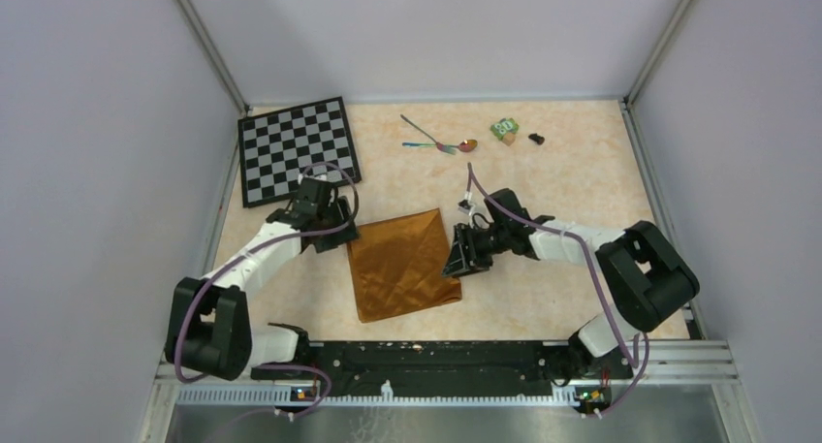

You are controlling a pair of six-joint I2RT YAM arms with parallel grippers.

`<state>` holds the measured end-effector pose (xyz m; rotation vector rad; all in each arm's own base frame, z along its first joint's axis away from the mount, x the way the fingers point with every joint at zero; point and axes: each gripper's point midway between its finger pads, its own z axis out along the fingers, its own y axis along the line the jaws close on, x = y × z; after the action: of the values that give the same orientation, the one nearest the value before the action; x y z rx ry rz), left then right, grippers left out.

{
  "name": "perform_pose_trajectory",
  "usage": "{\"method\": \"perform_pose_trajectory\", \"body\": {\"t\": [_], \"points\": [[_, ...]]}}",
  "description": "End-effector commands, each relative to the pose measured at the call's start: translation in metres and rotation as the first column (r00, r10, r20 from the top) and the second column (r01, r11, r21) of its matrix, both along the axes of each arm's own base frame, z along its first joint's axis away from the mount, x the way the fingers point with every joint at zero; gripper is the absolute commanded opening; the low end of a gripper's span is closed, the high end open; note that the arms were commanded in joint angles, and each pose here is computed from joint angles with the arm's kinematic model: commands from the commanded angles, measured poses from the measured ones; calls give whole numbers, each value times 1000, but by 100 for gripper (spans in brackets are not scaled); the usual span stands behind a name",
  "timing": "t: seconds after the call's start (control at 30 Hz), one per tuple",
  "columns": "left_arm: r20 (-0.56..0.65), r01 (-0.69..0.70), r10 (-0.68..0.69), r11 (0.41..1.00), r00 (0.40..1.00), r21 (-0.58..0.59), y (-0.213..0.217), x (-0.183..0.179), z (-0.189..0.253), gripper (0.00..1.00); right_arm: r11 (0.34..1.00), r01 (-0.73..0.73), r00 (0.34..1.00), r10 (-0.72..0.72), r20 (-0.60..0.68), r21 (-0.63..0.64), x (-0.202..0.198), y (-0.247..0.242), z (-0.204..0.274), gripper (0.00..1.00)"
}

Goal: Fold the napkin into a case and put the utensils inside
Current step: Smooth out the square-folded napkin at the center of the board.

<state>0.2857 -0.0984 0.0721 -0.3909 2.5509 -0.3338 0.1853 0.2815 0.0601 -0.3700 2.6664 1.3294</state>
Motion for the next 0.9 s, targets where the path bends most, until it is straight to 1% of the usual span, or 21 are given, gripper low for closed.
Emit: {"method": "perform_pose_trajectory", "body": {"t": [0.0, 0.07, 0.17, 0.23, 0.33, 0.4, 0.5, 0.57, 0.6, 0.63, 0.7, 0.73, 0.77, 0.83, 0.87], "points": [[-99, 11, -18, 997, 995, -72, -16, -32, -24, 67, 999, -8, 1000, 7, 2, 31, -3, -1, 2, 47], [-120, 14, -24, 997, 993, -80, -21, -41, -32, 67, 999, -2, 1000, 3, -25, 36, -7, -2, -4, 46], [-152, 23, -35, 996, 988, -81, -31, -54, -45, 69, 1000, -4, 998, 5, -58, 11, -11, -4, -16, 44], [-167, 40, -54, 996, 984, -84, -41, -62, -52, 70, 1000, 1, 997, -3, -79, -30, -12, -8, -25, 44], [-198, 72, -94, 990, 976, -118, -62, -78, -61, 71, 990, 19, 997, -30, -76, -142, -5, -21, -41, 43], [-211, 94, -126, 983, 969, -155, -77, -91, -64, 72, 963, 59, 996, -75, -49, -261, 7, -40, -54, 43], [-226, 130, -176, 970, 958, -205, -102, -113, -65, 74, 885, 123, 992, -118, 38, -450, 35, -78, -67, 43], [-229, 157, -217, 955, 949, -253, -123, -127, -63, 74, 810, 176, 983, -121, 135, -559, 64, -107, -65, 43], [-230, 191, -256, 943, 939, -271, -136, -138, -62, 74, 751, 221, 973, -122, 198, -622, 81, -124, -60, 44], [-229, 203, -274, 935, 934, -291, -149, -145, -58, 75, 693, 276, 957, -136, 254, -666, 98, -138, -53, 44], [-212, 262, -341, 907, 916, -330, -176, -158, -49, 78, 652, 353, 930, -166, 328, -671, 122, -147, -36, 44], [-206, 293, -375, 893, 904, -341, -187, -163, -45, 79, 644, 380, 918, -173, 357, -665, 131, -147, -25, 44], [-188, 329, -409, 878, 893, -348, -199, -166, -36, 81, 659, 392, 910, -177, 374, -642, 136, -142, -14, 45], [-167, 383, -455, 860, 875, -338, -207, -168, -26, 86, 721, 386, 908, -186, 375, -576, 136, -128, 2, 47], [-153, 402, -470, 852, 869, -336, -207, -168, -21, 88, 748, 376, 911, -190, 366, -547, 130, -124, 6, 51]]}}
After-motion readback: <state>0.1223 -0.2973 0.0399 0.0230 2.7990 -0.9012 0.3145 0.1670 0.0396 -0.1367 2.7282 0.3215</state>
